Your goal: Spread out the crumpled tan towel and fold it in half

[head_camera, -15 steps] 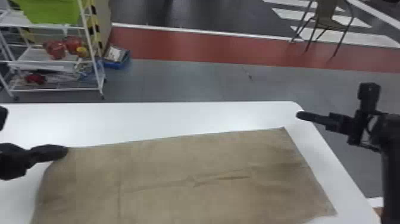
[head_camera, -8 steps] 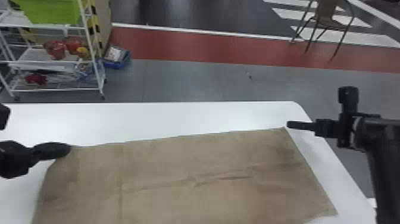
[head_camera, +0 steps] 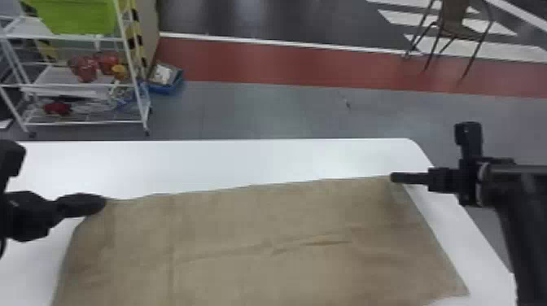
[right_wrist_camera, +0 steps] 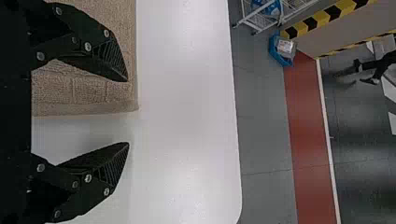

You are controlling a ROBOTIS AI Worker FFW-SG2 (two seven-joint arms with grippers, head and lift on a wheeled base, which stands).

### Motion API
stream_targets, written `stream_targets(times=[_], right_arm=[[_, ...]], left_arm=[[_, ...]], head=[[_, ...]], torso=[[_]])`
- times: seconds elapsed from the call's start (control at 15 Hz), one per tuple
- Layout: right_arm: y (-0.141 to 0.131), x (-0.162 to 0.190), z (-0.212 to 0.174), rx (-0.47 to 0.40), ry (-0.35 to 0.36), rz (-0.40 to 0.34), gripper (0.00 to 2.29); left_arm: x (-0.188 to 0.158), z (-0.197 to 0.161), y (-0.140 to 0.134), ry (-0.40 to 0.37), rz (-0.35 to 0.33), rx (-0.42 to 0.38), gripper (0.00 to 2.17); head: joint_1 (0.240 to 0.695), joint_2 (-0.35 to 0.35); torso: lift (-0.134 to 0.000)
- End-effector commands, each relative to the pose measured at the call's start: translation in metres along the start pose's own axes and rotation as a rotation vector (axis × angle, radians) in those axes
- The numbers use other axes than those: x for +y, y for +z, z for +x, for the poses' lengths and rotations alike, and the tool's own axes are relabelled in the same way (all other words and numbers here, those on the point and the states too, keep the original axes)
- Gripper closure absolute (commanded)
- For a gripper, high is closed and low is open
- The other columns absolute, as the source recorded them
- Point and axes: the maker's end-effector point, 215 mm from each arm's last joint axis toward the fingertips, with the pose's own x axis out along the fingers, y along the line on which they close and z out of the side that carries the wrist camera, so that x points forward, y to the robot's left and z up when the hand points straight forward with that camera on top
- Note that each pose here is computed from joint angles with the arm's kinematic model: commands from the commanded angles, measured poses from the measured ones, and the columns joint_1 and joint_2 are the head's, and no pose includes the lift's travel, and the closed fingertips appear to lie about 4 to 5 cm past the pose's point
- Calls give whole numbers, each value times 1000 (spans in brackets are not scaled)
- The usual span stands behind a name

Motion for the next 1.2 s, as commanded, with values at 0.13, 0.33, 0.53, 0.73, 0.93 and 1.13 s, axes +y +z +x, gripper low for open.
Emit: stream_targets(times=[0.13,0.33,0.53,0.73,0.93,1.13], right_arm=[[3,7,5,9,9,-19,589],[2,8,6,16,9,-27,1241],[1,9,7,14,17,-32,1514],[0,8,6,1,20,-51,1777],[2,6,1,-23,27,-64,1781],[8,4,-7,-55,43,-63,1781]], left_arm=[[-1,0,0,-3,2,0,1555],[-1,0,-1,-3,4,0,1555],[-1,0,-1,-3,4,0,1555],[-1,0,2,-3,21,-6,1555],[-2,-1,3,-2,49,-12,1558],[-3,-2,6,2,82,-28,1558]], head=[[695,-167],[695,-162],[695,-160],[695,-157],[695,-159],[695,-163]], torso=[[-121],[-121],[-121],[-121],[-121],[-121]])
